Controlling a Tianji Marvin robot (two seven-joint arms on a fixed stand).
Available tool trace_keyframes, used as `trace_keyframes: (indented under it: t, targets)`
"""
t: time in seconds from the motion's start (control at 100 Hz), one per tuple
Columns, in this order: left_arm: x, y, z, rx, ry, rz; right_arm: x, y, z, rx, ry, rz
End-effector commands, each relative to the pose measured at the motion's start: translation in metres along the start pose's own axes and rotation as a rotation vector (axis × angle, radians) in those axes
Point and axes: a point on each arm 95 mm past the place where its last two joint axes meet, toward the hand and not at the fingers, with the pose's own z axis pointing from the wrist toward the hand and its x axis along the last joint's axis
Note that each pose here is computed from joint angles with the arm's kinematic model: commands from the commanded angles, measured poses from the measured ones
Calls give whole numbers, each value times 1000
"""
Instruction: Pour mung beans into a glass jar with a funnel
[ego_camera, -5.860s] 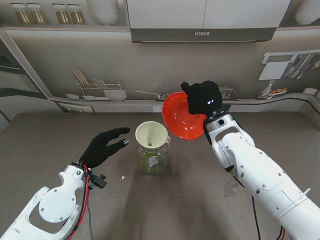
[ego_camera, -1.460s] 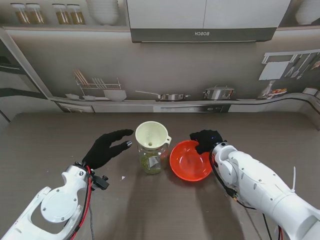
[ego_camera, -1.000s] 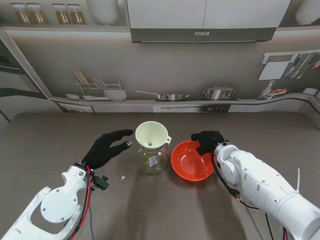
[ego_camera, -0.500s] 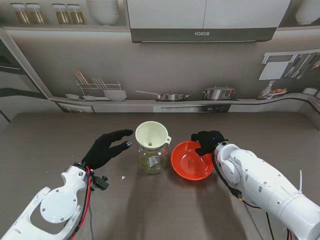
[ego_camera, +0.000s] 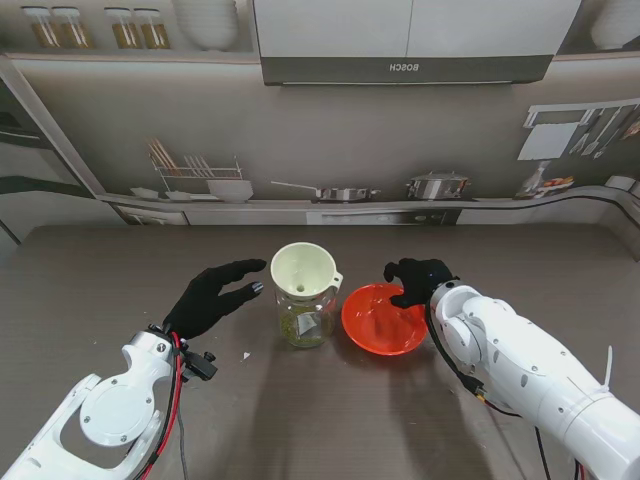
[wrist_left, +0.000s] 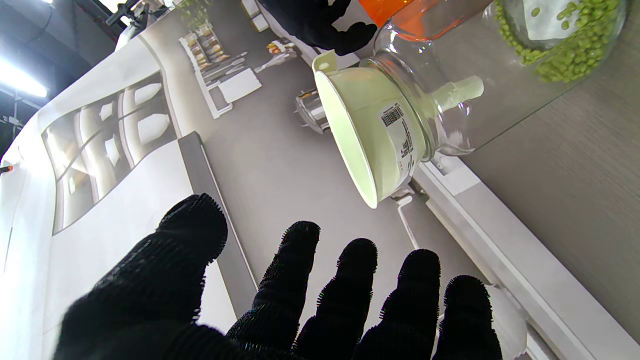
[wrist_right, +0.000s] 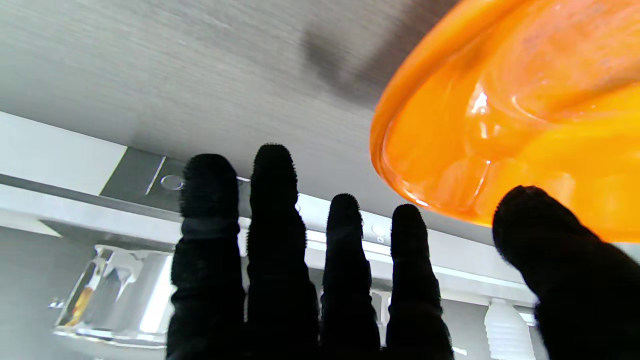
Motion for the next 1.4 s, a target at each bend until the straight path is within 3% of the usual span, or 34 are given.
trace_keyframes:
  t: [0.0,0.21,0.48,0.77,1.08,1.39]
  targets:
    - [2,2,0,-18,3,-6,3,2,-1,5,-2,7]
    - [2,2,0,-19,3,-8,3,19,-5,-44,-36,42]
    - [2,3,0,-19,3,-10,19,65,-12,-154,-41,183]
    - [2,1,-1,-11,9,-10,43,109,-9,-209,-13,331]
    - [3,0,-3,-4,16,-10,68,140,8,-172,6,433]
    - [3,0,-3,-8,21,-11,83,143,27,-66,22,436]
